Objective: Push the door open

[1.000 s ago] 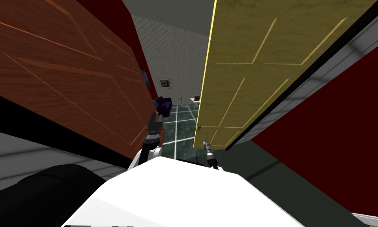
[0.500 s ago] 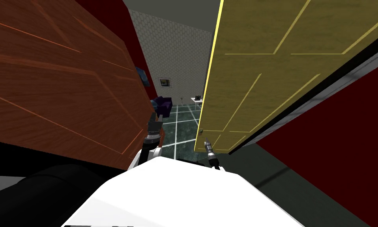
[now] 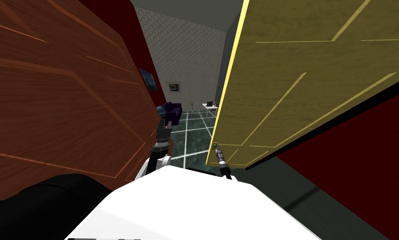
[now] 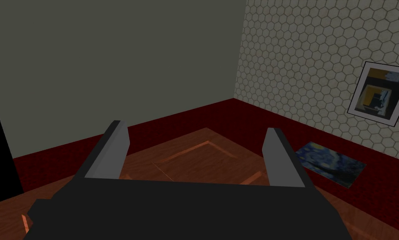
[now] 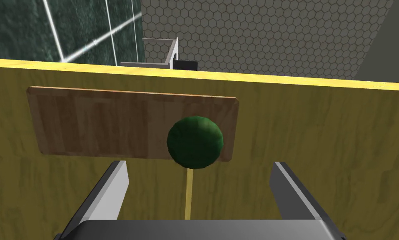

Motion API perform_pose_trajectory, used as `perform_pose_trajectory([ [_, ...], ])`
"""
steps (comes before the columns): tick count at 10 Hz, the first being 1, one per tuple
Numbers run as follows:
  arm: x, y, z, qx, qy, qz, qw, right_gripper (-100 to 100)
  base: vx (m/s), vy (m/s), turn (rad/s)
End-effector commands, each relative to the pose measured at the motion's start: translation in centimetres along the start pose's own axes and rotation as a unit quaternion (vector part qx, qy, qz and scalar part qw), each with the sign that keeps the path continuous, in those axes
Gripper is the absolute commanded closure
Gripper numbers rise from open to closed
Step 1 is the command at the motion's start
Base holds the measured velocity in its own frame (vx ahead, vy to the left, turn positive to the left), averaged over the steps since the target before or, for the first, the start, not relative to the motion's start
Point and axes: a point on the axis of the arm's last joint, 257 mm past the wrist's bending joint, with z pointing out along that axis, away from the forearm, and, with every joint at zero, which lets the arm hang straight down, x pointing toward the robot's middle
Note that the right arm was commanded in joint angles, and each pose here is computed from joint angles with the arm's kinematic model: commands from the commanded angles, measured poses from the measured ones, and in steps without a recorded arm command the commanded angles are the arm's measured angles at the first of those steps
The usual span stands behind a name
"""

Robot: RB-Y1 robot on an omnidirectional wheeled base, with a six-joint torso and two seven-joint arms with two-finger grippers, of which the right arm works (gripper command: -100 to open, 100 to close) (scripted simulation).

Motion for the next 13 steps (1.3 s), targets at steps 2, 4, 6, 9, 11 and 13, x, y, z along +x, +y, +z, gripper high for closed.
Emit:
perform_pose_trajectory([
  [2, 0.3, 0.1, 0.18, -0.001, -0.002, 0.004, 1.0000, -100, 0.153, 0.035, 0.008],
  [4, 0.3, 0.1, 0.18, -0.001, -0.002, 0.004, 1.0000, 100, -0.028, -0.004, 0.005],
  [6, 0.3, 0.1, 0.18, -0.001, -0.002, 0.004, 1.0000, 100, -0.018, -0.005, 0.003],
  [9, -0.7, -0.2, -0.02, 0.003, -0.008, -0.002, 1.0000, 100, 0.026, 0.014, -0.009],
  [11, -1.9, -0.3, -0.12, 0.004, -0.017, -0.007, 0.9998, 100, 0.156, 0.056, -0.040],
  [13, -3.4, -0.3, -0.25, 0.005, -0.029, -0.013, 0.9995, 100, 0.210, 0.069, -0.055],
])
